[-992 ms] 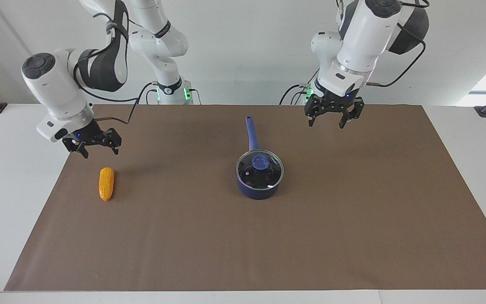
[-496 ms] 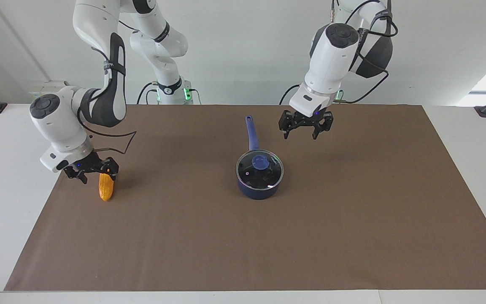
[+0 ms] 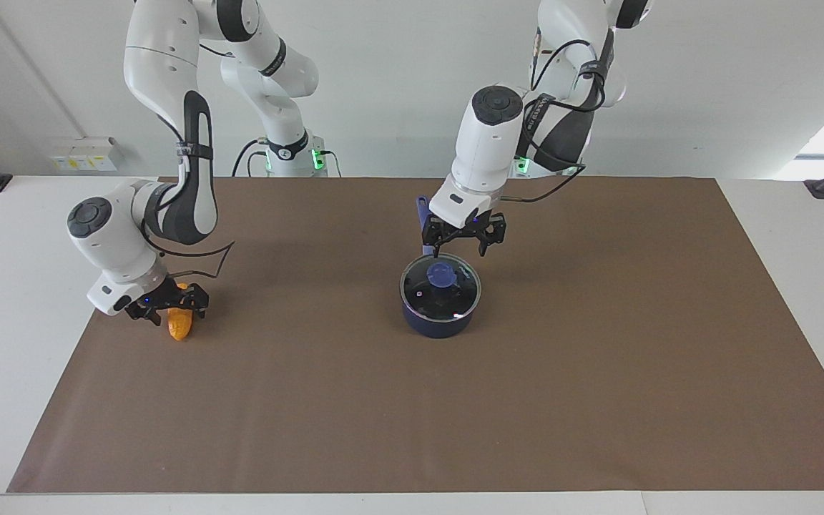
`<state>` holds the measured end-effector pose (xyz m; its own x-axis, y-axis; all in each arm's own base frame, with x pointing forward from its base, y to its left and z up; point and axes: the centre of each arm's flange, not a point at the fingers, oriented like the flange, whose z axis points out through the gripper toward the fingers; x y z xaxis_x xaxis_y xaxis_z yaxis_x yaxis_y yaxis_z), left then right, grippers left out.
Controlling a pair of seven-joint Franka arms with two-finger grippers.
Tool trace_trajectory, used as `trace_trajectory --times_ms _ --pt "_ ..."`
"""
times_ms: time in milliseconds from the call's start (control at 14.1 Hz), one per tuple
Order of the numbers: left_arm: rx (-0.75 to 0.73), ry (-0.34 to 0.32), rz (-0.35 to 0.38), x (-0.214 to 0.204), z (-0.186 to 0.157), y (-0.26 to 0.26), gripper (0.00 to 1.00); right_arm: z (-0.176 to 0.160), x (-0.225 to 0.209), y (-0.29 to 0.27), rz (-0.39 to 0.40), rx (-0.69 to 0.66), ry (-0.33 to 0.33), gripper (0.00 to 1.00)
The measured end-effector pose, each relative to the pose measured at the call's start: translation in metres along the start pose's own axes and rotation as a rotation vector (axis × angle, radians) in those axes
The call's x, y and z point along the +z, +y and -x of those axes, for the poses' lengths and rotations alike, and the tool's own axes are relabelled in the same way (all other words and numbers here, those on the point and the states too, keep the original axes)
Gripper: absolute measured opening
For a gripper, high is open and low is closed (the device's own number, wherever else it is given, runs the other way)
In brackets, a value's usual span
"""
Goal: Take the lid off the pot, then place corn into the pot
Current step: 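Reach the left gripper to the pot lid while the right gripper reaches the corn, then grasp the lid knob with the left gripper while the right gripper grasps the corn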
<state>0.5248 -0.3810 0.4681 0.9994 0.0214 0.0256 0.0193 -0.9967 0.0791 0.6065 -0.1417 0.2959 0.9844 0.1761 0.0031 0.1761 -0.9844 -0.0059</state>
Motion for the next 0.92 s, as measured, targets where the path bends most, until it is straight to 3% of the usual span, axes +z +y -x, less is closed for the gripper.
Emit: trace_trajectory --times_ms 213,567,638,921 --pt "-0.001 -0.006 -0.001 0.01 -0.008 0.005 1.0 0.002 0.003 -0.002 -0.004 -0.011 -0.007 1.0" --pt "-0.005 -0.007 0.0 0.016 -0.017 0.008 1.0 0.001 0.002 -0.002 -0.002 -0.044 -0.003 0.43" --pt "-0.005 -0.011 -0.001 0.021 -0.019 0.01 1.0 0.001 0.001 -0.003 -0.002 -0.046 -0.002 0.39" --pt "-0.008 -0.018 -0.004 0.03 -0.025 0.011 1.0 -0.007 -0.012 -0.003 0.01 -0.051 0.025 0.39"
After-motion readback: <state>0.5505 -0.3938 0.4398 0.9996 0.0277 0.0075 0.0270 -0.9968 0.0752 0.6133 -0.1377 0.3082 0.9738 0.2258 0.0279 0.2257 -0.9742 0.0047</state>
